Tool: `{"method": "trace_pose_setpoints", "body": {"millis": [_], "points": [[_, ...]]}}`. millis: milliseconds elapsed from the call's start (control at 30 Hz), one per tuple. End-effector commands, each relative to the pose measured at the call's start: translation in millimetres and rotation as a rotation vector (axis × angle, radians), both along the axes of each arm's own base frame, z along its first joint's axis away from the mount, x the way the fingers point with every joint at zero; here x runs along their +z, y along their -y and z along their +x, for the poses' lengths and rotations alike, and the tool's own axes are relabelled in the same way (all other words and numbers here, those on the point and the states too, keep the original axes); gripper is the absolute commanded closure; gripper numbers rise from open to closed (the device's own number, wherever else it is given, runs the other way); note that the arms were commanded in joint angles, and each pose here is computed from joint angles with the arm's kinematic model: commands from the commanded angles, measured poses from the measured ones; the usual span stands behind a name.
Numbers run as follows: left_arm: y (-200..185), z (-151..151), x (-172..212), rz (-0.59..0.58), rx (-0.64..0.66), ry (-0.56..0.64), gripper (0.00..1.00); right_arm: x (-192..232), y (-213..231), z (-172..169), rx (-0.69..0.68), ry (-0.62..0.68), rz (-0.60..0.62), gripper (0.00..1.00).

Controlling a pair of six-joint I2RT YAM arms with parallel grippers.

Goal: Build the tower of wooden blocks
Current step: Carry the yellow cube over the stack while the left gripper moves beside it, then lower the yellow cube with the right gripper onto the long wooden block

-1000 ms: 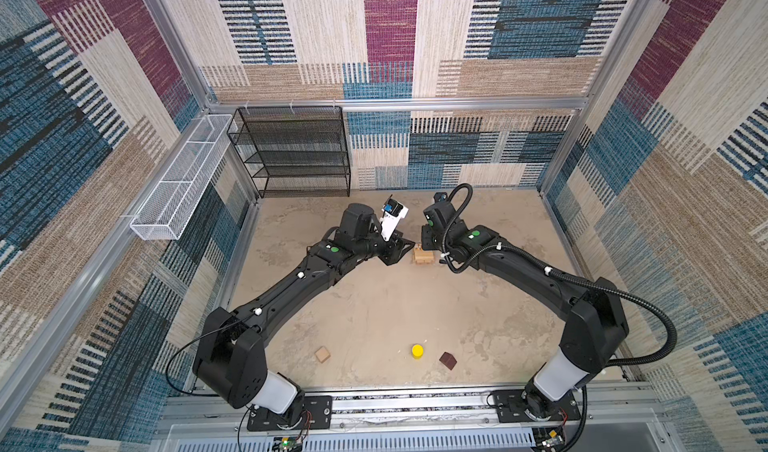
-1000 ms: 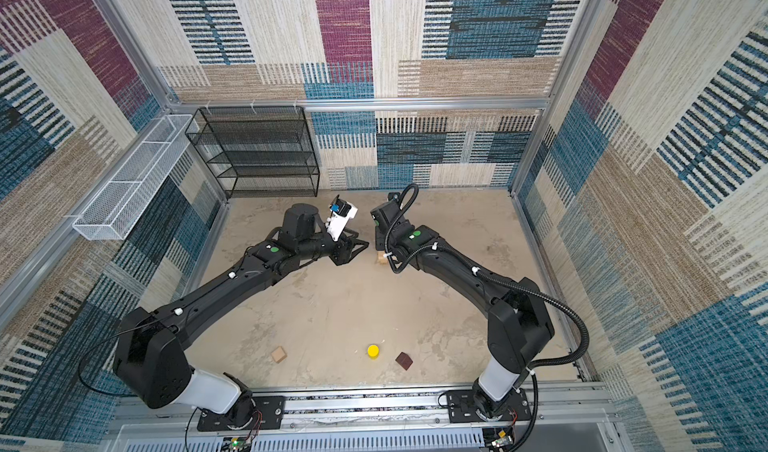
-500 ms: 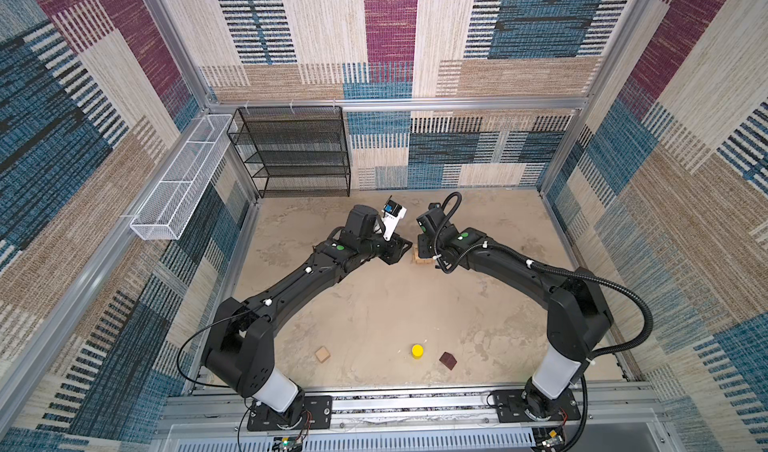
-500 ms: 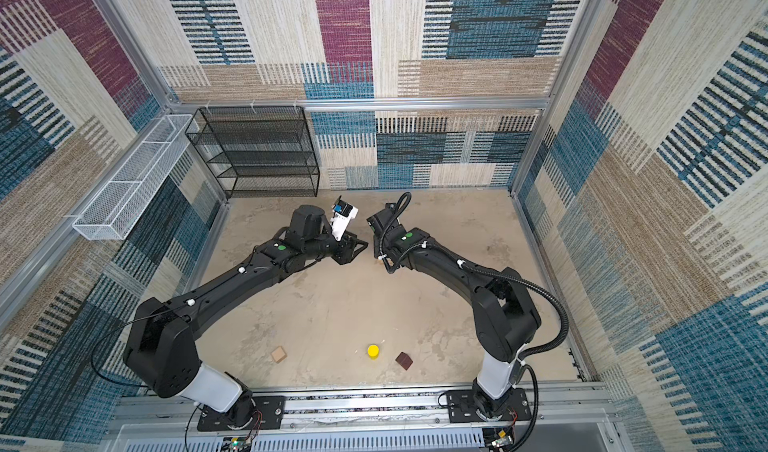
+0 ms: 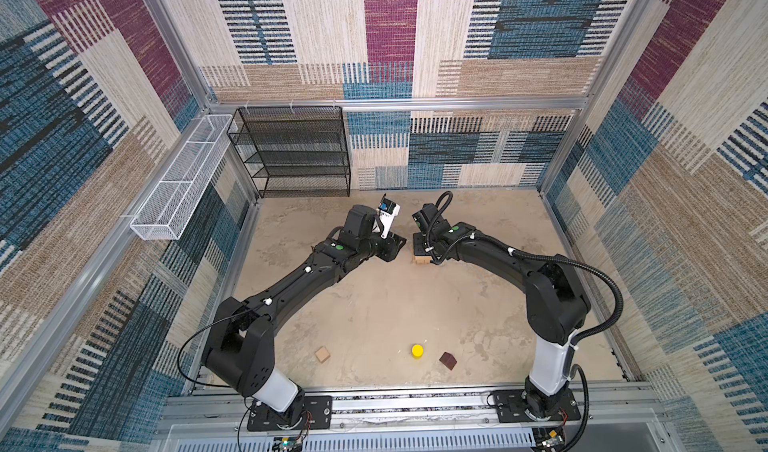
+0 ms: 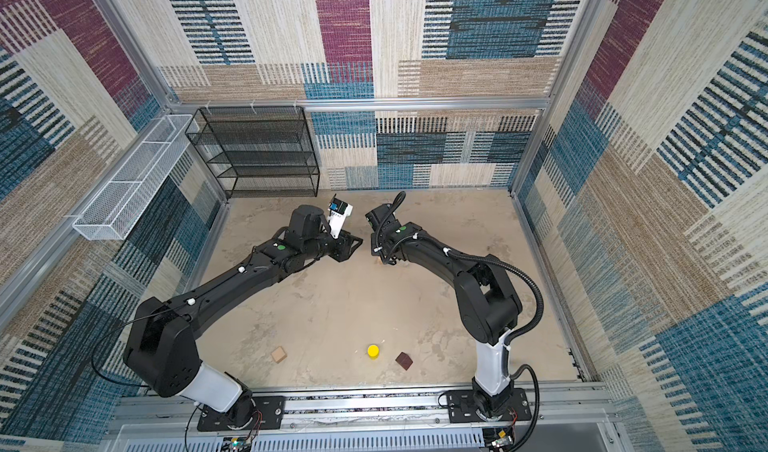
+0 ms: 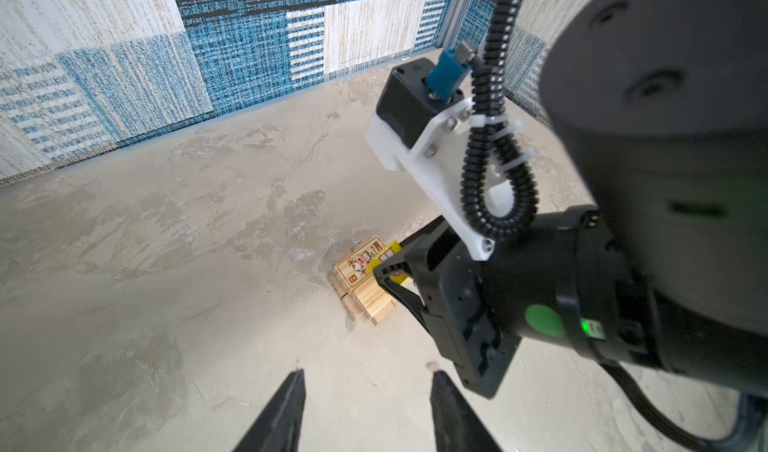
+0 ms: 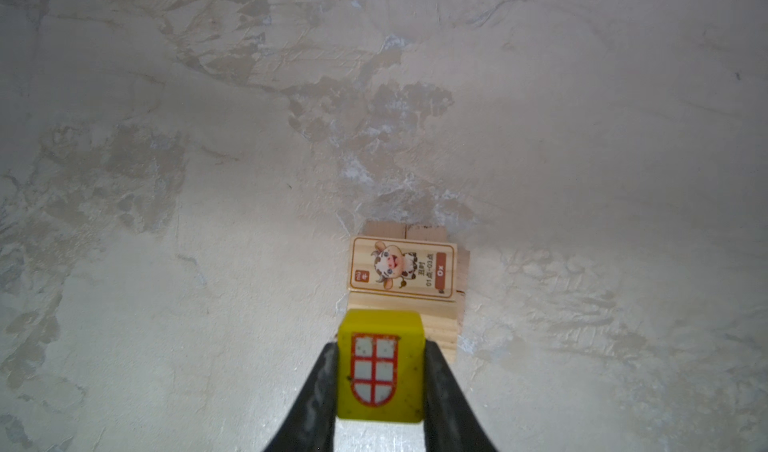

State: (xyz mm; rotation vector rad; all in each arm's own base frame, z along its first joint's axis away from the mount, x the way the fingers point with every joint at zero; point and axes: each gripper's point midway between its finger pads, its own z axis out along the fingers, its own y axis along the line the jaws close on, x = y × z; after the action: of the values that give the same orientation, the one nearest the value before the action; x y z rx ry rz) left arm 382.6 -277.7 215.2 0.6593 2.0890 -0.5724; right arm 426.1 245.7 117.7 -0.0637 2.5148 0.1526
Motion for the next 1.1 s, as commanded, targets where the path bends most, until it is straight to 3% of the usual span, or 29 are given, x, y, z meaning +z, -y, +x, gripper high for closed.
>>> {"method": "trace_pose_setpoints", "body": {"millis": [0,1067], "points": [[-3.2,2.4,5.3,-0.01,0.026,0.01,0.47,-2.8,0.0,4.1,0.01,-0.012,-0.006,1.0],[-3.2,1.9,4.0,-0.008,0.022,0.011,0.47,-25.3,5.6,23.5,0.005,-0.073,-0.034,0.99]]}}
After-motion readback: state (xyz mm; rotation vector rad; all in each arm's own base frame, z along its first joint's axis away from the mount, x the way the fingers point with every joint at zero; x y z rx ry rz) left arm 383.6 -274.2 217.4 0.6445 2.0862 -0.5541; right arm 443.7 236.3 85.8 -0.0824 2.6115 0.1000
